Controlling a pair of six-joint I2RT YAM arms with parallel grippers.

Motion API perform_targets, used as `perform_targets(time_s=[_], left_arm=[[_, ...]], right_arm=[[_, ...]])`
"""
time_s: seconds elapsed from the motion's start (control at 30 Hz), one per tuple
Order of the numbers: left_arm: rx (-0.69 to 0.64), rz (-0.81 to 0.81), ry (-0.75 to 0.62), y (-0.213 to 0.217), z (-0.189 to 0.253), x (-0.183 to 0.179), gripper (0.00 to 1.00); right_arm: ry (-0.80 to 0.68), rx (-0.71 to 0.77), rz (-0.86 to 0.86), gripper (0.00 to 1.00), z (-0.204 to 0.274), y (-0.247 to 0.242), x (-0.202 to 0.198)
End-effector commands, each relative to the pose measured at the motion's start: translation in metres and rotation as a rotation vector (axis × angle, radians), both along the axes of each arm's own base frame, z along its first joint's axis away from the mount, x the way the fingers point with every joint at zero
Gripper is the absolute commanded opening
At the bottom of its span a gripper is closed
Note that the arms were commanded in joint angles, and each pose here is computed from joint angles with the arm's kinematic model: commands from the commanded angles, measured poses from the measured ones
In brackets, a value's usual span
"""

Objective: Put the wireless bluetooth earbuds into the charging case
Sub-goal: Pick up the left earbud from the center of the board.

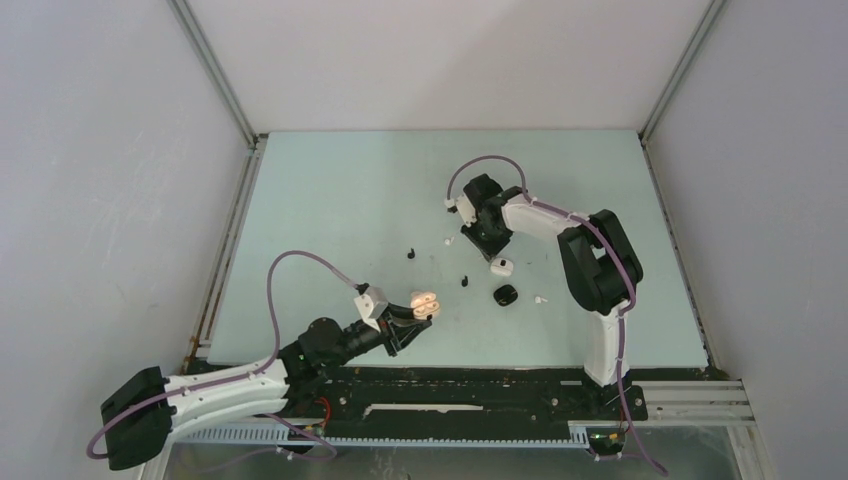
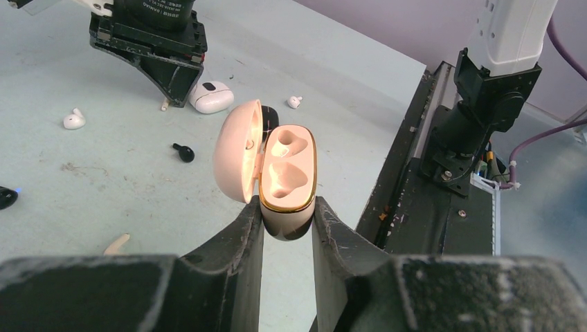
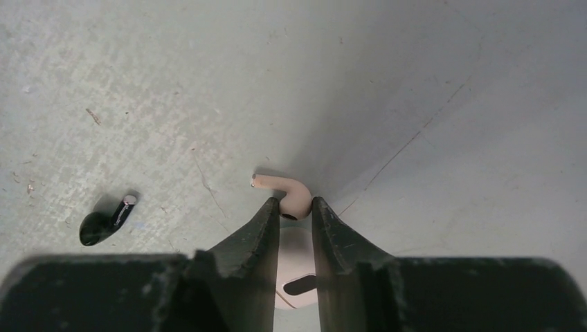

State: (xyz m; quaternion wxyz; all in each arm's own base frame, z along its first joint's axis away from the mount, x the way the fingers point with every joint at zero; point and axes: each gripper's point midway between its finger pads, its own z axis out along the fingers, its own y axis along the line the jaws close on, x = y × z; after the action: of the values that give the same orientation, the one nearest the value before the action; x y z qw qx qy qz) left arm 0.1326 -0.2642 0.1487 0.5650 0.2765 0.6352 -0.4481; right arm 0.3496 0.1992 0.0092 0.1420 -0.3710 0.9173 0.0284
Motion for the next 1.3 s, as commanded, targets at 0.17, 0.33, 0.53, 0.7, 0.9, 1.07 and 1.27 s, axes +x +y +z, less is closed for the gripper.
perform_targets(time_s=[0.17,0.33,0.53,0.7,0.9,1.07,1.27], left_arm=[[-0.042,0.001,-0.028,-0.002,0.012,0.001,0.00],[-0.039,0.000,-0.025,-0.003,0.011,0.002,0.00],[-0.036,0.004,-0.022,-0.003,0.010,0.002,0.00],[-0.025,0.004,-0.024,-0.005,0.010,0.004,0.00],[-0.019,0.014,-0.025,-0.008,0.011,0.008,0.00],[-0.009,0.007,-0.026,-0.013,0.011,0.009,0.00],[0.000,-0.004,-0.029,-0.017,0.013,0.010,0.00]], right_arm=[[-0.020,-0.021,-0.022,0.15,0.000,-0.009,0.006],[-0.004,0.012,0.017,0.11,0.001,-0.002,0.003],[-0.120,0.097,0.079,0.05,0.048,0.010,0.006],[-0.224,0.135,0.166,0.01,0.093,0.022,-0.003],[-0.305,0.150,0.277,0.00,0.128,0.027,-0.018],[-0.415,0.159,0.384,0.00,0.166,0.024,-0.024],[-0.677,0.138,0.532,0.00,0.234,0.017,-0.017]])
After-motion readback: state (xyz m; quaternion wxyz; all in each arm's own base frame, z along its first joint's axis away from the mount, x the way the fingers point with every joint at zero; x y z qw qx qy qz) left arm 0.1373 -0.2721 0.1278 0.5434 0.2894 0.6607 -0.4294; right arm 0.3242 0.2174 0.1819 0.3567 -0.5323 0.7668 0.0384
